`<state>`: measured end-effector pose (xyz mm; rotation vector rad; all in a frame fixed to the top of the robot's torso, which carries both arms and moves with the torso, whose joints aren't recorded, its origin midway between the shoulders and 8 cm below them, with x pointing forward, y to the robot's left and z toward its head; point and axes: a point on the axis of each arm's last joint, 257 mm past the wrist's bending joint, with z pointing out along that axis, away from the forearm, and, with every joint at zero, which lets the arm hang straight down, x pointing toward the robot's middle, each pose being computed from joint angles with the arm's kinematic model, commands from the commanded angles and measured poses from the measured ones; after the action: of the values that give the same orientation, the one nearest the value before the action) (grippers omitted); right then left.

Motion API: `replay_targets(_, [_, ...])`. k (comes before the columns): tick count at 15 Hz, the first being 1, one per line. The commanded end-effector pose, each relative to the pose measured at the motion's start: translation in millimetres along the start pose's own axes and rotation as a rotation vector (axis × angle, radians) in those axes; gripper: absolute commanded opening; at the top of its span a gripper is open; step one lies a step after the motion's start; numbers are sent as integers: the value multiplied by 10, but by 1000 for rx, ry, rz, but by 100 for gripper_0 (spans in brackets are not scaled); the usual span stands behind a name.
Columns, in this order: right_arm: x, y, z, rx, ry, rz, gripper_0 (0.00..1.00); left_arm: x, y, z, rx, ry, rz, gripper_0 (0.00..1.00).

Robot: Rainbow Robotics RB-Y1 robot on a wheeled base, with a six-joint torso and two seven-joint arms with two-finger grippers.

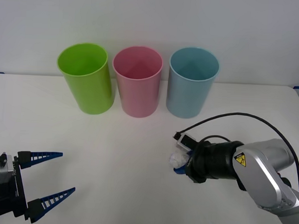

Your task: Put cans in the blue bin and PET bottles in the pink bin and trash in the green bin.

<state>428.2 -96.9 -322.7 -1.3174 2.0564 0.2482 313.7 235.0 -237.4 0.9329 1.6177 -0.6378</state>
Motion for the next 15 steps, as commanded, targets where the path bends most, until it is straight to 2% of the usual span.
replay_targets(1, [-239, -59, -178, -14, -104, 20, 0, 0, 0, 0, 0, 0, 0, 100])
replay_targets(5, [-443, -308, -646, -26, -279, 28, 0, 0, 0, 0, 0, 0, 0, 100])
replay_targets(7, [-487, -370, -864, -53, -333, 49, 0, 0, 0, 0, 0, 0, 0, 100])
replay_targets(8, [-503, -382, -958, -69, -353, 56, 0, 0, 0, 0, 0, 0, 0, 100])
replay_targets(11, [-741, -382, -1237, -74, -428, 29, 0, 0, 0, 0, 0, 0, 0, 100])
replay_targets(13, [-980, -319, -1312, -89, -503, 43, 0, 0, 0, 0, 0, 0, 0, 100])
replay_targets(15, [-1274, -289, -1384, -87, -571, 29, 0, 0, 0, 0, 0, 0, 0, 100])
